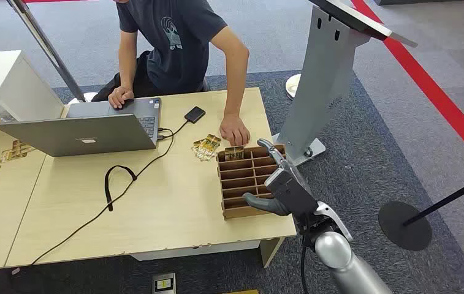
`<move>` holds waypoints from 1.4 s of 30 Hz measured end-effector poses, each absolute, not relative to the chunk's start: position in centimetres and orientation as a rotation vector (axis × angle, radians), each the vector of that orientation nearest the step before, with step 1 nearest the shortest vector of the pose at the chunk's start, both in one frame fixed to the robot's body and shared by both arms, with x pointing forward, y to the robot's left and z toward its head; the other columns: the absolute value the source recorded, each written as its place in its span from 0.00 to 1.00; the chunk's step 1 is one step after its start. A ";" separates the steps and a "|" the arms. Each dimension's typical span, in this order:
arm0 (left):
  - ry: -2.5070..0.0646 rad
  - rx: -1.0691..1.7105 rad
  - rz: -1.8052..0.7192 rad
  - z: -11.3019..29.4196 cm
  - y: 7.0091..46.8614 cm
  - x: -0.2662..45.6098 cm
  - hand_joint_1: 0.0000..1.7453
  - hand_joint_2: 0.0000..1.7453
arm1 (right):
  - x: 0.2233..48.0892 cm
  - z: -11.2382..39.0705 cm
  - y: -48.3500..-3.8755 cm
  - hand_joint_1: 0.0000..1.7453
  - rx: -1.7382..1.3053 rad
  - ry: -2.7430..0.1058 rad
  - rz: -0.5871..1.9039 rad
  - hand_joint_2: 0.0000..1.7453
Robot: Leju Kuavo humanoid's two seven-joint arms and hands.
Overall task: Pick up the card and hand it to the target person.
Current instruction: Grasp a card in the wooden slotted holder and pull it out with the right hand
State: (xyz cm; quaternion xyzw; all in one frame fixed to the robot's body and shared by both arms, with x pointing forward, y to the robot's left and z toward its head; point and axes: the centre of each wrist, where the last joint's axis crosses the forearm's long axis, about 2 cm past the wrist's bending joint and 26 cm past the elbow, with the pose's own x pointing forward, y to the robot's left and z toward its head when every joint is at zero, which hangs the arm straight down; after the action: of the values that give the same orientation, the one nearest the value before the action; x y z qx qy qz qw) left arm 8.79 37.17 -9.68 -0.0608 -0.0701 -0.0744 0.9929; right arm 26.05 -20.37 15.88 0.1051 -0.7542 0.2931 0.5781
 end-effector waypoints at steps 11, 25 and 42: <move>-0.145 -0.120 -0.152 -9.7 37.2 8.8 0.00 0.00 | 26.1 15.9 -20.4 0.00 0.242 -1.765 0.690 1.00; -0.133 -0.119 -0.147 -9.7 37.2 8.8 0.00 0.00 | 27.1 17.4 -19.3 0.00 0.072 -1.814 0.819 1.00; -0.112 -0.123 -0.143 -9.7 37.0 8.9 0.00 0.00 | 28.3 17.8 -16.1 0.00 -0.036 -1.790 0.825 1.00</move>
State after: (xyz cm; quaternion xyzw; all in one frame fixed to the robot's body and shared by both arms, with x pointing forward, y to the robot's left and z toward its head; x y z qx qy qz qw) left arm 8.85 36.99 -9.69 -0.0614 -0.0559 -0.0712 0.9940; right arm 28.31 -16.12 17.79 -0.0153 -0.7571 0.3487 0.5523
